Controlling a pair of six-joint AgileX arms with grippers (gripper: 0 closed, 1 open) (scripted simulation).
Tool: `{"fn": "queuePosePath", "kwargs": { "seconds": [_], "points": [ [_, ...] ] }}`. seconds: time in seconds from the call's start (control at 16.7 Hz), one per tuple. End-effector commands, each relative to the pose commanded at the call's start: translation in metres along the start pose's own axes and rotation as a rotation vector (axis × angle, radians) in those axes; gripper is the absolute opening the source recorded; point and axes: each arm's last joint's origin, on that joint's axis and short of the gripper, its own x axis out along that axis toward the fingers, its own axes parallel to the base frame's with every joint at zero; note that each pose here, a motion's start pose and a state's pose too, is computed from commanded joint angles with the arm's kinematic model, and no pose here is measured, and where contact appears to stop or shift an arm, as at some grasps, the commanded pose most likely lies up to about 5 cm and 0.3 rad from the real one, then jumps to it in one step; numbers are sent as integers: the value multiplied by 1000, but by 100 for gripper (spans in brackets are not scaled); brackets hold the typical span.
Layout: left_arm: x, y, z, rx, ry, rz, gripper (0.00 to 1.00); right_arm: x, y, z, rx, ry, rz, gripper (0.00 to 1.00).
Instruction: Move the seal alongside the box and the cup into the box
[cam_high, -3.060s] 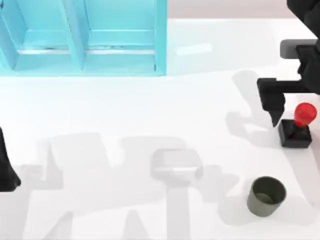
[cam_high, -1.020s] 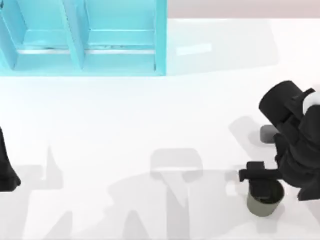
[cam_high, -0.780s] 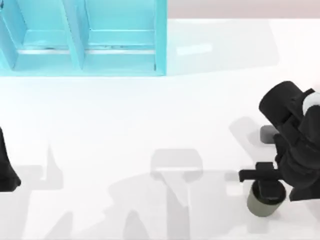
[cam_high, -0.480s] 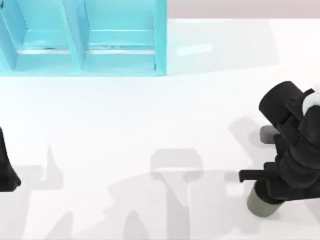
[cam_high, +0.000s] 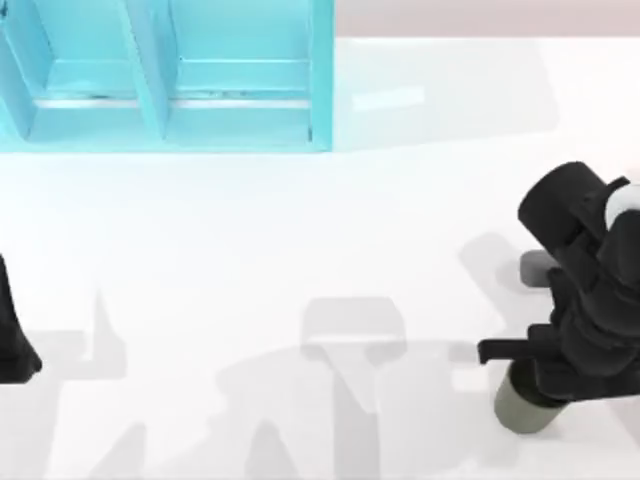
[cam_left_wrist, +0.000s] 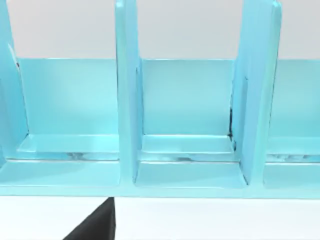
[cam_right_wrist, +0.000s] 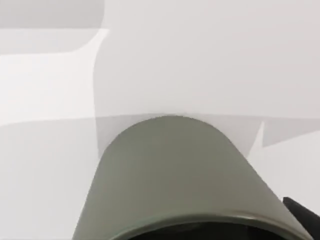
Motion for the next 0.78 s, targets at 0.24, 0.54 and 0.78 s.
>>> {"fn": "queuePosePath", "kwargs": {
  "seconds": [0.24,0.54,0.78],
  "points": [
    [0,0,0,0,0,0,100,-30,-24,10,-11,-12,5,0],
    [0,0,0,0,0,0,100,-85,-86,6,0,11,-1,0],
    [0,0,0,0,0,0,100,-99,-99,0,1,1,-1,0]
  ]
}}
